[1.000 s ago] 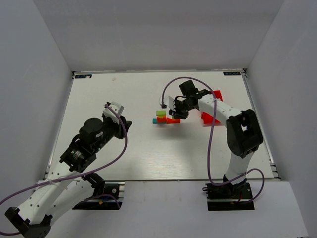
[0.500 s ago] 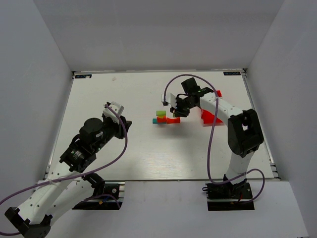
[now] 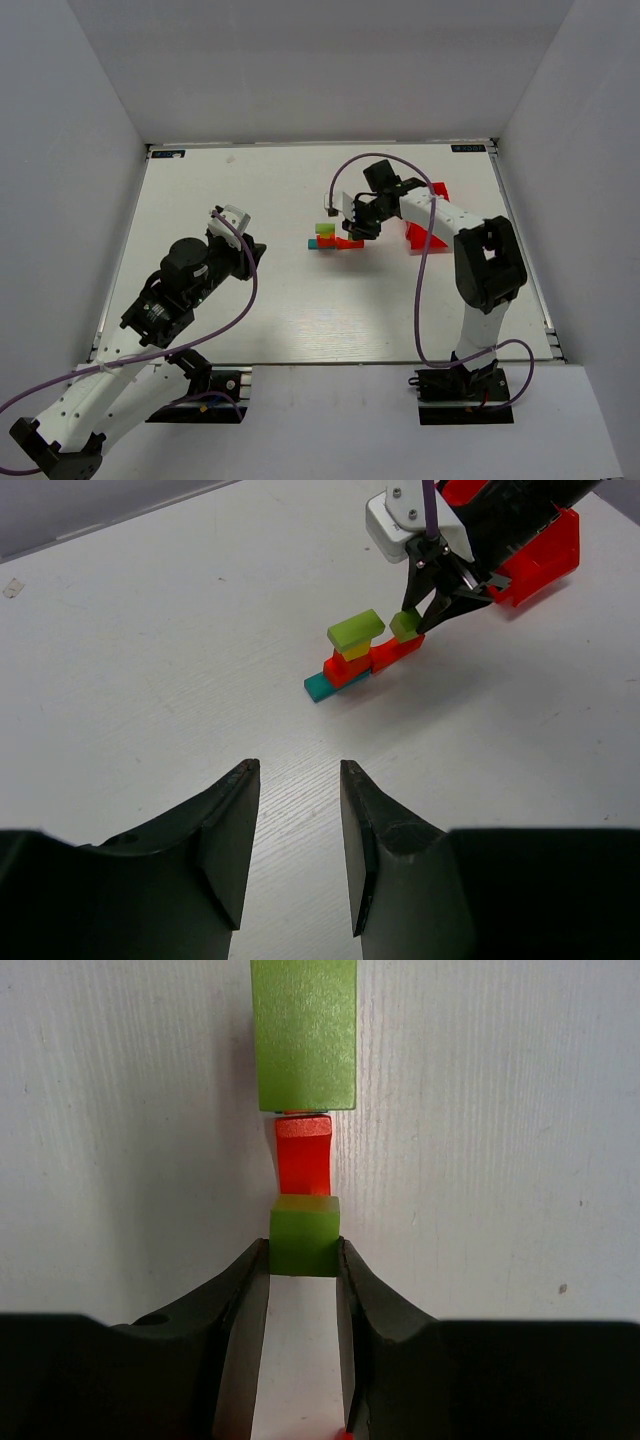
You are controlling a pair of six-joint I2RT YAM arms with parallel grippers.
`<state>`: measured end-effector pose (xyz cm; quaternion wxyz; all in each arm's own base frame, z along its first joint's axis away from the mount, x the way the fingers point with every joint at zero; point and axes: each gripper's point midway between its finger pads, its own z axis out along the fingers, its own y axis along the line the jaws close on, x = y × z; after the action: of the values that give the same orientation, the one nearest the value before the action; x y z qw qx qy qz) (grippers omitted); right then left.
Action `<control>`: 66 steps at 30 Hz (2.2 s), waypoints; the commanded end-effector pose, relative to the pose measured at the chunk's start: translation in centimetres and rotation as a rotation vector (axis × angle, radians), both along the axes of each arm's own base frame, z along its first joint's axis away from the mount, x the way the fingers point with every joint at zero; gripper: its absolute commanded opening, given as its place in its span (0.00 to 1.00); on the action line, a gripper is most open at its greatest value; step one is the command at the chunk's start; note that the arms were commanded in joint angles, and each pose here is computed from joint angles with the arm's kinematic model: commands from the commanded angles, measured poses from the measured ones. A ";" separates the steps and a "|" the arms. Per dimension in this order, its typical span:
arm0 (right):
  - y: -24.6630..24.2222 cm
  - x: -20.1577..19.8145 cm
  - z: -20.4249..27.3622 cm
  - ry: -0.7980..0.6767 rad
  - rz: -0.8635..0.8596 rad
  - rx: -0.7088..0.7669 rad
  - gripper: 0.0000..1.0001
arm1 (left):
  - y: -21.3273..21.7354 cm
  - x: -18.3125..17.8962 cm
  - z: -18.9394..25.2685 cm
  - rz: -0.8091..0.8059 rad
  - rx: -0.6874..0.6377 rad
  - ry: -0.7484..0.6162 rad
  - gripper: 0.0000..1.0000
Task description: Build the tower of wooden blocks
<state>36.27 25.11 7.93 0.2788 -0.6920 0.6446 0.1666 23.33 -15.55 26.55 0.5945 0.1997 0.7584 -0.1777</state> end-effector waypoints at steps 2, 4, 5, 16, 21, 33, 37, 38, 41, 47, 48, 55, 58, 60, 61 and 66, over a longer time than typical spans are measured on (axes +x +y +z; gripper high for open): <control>0.8 0.6 0.6 -0.002 0.022 0.031 0.12 | 0.3 0.0 0.0 0.009 -0.002 -0.001 0.48; 0.9 0.8 0.4 0.008 0.020 0.034 0.12 | 0.3 0.0 0.0 0.009 -0.002 -0.001 0.48; 1.0 0.8 0.2 0.014 0.022 0.031 0.12 | 0.3 0.0 0.0 0.009 -0.002 -0.001 0.48; 1.0 1.0 -1.2 0.046 0.040 0.012 0.12 | 0.3 0.0 0.0 0.009 -0.002 -0.001 0.48; 1.2 1.1 -1.0 0.038 0.051 0.018 0.13 | 0.3 0.0 0.0 0.009 -0.002 -0.001 0.48; 1.1 1.4 -1.6 0.036 0.057 0.006 0.16 | 0.4 0.0 0.0 0.018 0.000 -0.002 0.48; 1.1 1.5 -1.8 0.036 0.058 0.001 0.17 | 0.4 0.0 0.0 0.018 0.000 -0.002 0.48; 1.1 1.5 -2.0 0.039 0.059 -0.001 0.17 | 0.4 0.0 0.0 0.018 0.000 -0.002 0.48; 1.0 1.6 -2.1 0.038 0.056 -0.003 0.17 | 0.4 0.0 0.0 0.018 0.000 -0.002 0.48; 1.0 1.5 -2.4 0.043 0.057 -0.007 0.20 | 0.4 0.0 0.0 0.018 0.000 -0.002 0.48; 1.1 1.4 -2.5 0.047 0.058 -0.007 0.20 | 0.4 0.0 0.0 0.018 0.000 -0.002 0.48; 1.0 1.5 -2.7 0.047 0.056 -0.014 0.25 | 0.4 0.0 0.0 0.018 0.000 -0.002 0.48; 1.1 1.5 -2.8 0.046 0.058 -0.015 0.28 | 0.4 0.0 0.0 0.018 0.000 -0.002 0.48; 1.0 1.5 -2.9 0.049 0.053 -0.018 0.29 | 0.4 0.0 0.0 0.018 0.000 -0.002 0.48; 1.0 1.5 -3.0 0.052 0.053 -0.018 0.31 | 0.4 0.0 0.0 0.018 0.000 -0.002 0.48; 0.9 1.4 -3.0 0.053 0.052 -0.019 0.37 | 0.4 0.0 0.0 0.018 0.000 -0.002 0.50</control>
<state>37.12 25.68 4.60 0.2454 -0.7045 0.6398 0.1847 23.41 -15.41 26.56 0.5956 0.1969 0.7591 -0.1743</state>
